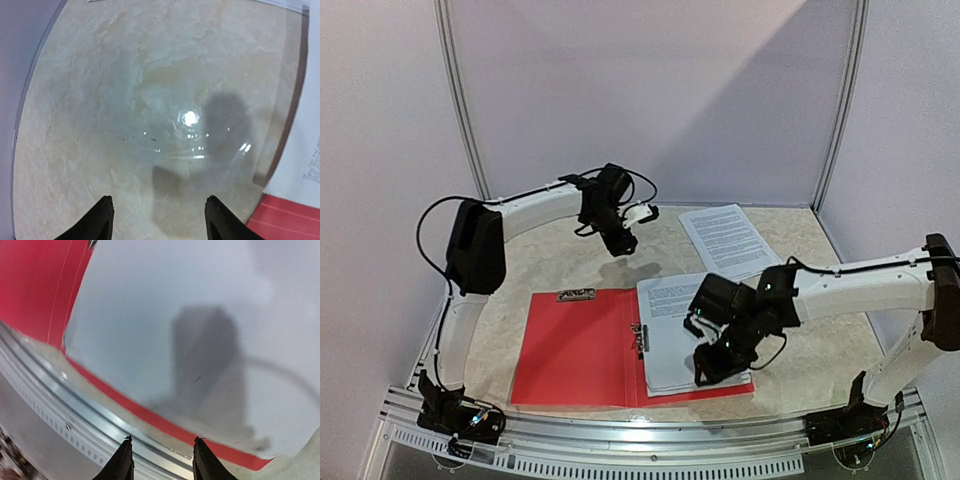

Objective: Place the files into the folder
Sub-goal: Adjust the file in the folder with some files.

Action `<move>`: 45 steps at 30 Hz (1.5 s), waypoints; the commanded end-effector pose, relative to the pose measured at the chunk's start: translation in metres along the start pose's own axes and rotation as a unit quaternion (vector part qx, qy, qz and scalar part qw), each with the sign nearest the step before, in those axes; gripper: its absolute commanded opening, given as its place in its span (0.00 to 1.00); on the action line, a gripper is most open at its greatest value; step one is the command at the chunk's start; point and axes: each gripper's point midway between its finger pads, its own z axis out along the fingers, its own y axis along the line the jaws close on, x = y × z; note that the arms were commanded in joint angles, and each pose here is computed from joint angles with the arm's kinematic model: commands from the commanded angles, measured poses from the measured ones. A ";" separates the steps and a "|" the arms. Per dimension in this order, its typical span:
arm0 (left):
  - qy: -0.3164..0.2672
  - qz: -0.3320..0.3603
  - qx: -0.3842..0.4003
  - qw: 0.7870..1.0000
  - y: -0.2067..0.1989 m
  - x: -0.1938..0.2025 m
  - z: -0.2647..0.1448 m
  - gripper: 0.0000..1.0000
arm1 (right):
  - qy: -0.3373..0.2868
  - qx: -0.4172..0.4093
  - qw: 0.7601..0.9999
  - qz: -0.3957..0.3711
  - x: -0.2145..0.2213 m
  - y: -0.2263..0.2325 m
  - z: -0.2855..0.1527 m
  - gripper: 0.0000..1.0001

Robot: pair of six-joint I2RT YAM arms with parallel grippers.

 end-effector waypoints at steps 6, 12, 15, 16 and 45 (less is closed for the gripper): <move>-0.011 0.146 -0.079 0.986 -0.018 -0.044 0.052 0.61 | 0.015 -0.034 0.991 -0.125 0.063 0.031 0.027 0.33; -0.010 0.221 -0.073 0.972 -0.052 -0.049 0.082 0.60 | -0.006 -0.003 0.995 -0.095 0.064 0.019 0.046 0.25; -0.009 0.249 -0.060 0.967 -0.068 -0.048 0.092 0.59 | -0.024 0.017 0.996 -0.084 0.053 0.017 0.051 0.22; -0.006 0.255 -0.056 0.965 -0.071 -0.046 0.094 0.59 | -0.025 0.019 0.996 -0.084 0.050 0.018 0.052 0.22; -0.017 0.307 0.017 0.951 -0.108 -0.037 0.076 0.55 | -0.054 0.069 0.995 -0.043 0.008 0.000 0.064 0.17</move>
